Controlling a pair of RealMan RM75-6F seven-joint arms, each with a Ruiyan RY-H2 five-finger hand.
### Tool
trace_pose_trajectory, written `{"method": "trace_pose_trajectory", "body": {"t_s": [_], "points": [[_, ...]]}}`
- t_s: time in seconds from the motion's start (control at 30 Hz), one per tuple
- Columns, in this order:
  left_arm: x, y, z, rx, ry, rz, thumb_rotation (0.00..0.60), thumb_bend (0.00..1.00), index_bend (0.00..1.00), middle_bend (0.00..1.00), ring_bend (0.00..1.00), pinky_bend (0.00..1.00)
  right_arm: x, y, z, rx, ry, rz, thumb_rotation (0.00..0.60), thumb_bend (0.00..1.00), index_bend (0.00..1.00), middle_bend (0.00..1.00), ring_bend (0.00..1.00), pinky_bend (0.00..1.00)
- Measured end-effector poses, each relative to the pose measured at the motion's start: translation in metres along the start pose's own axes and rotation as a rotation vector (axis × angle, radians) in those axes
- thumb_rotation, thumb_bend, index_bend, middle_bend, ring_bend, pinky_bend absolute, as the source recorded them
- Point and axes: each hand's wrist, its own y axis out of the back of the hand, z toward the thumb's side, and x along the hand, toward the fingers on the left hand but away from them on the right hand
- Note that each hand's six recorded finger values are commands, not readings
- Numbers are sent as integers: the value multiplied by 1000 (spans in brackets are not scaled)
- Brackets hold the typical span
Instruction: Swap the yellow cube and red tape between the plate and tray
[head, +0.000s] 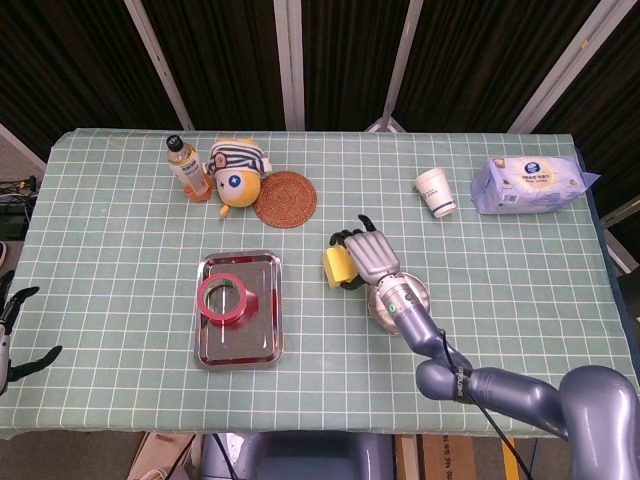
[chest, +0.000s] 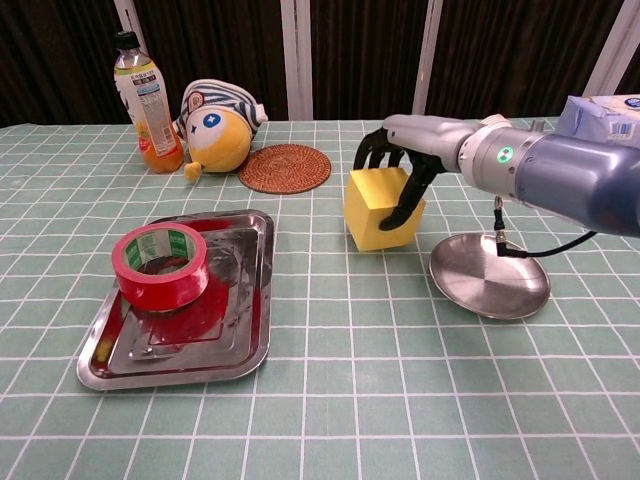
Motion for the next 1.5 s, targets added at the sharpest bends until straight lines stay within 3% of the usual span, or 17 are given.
{"method": "trace_pose_trajectory", "body": {"t_s": [0.13, 0.3, 0.5, 0.6, 0.73, 0.83, 1.03, 1.13, 1.23, 1.5], "points": [[0, 1, -1, -6, -1, 4, 600, 0, 225, 0, 0, 110, -2, -11, 2, 7, -30, 32, 600, 27, 0, 2, 16, 0], [2, 3, -2, -5, -1, 21, 600, 0, 225, 0, 0, 111, 2, -12, 2, 87, -48, 41, 600, 21, 0, 0, 0, 0], [3, 1, 1, -1, -18, 17, 600, 0, 225, 0, 0, 111, 27, 13, -6, 123, -68, -16, 600, 19, 0, 0, 0, 0], [2, 0, 5, 7, -45, 8, 600, 0, 222, 0, 0, 111, 56, 31, -21, 128, -84, -41, 600, 19, 0, 0, 0, 0], [-1, -2, 10, 25, -82, -10, 600, 0, 220, 0, 0, 111, 120, 51, -64, 98, -151, -64, 600, 19, 0, 0, 0, 0], [-4, -5, 17, 20, -111, -38, 600, 0, 211, 0, 0, 111, 172, 48, -99, 47, -215, -90, 600, 19, 0, 0, 0, 0], [-1, -19, 36, -30, -200, -155, 600, 0, 168, 0, 0, 109, 263, 25, -144, -85, -276, -162, 600, 19, 0, 0, 0, 0], [9, -28, 51, -30, -257, -237, 600, 0, 150, 0, 0, 61, 292, 22, -159, -99, -296, -190, 600, 19, 0, 0, 0, 0], [26, -37, 72, -24, -316, -312, 600, 0, 140, 0, 0, 3, 305, 22, -164, -89, -301, -200, 600, 19, 0, 0, 0, 0], [71, -58, 144, -38, -424, -496, 600, 0, 138, 0, 0, 0, 310, 22, -168, -70, -361, -205, 600, 19, 0, 0, 0, 0]]}}
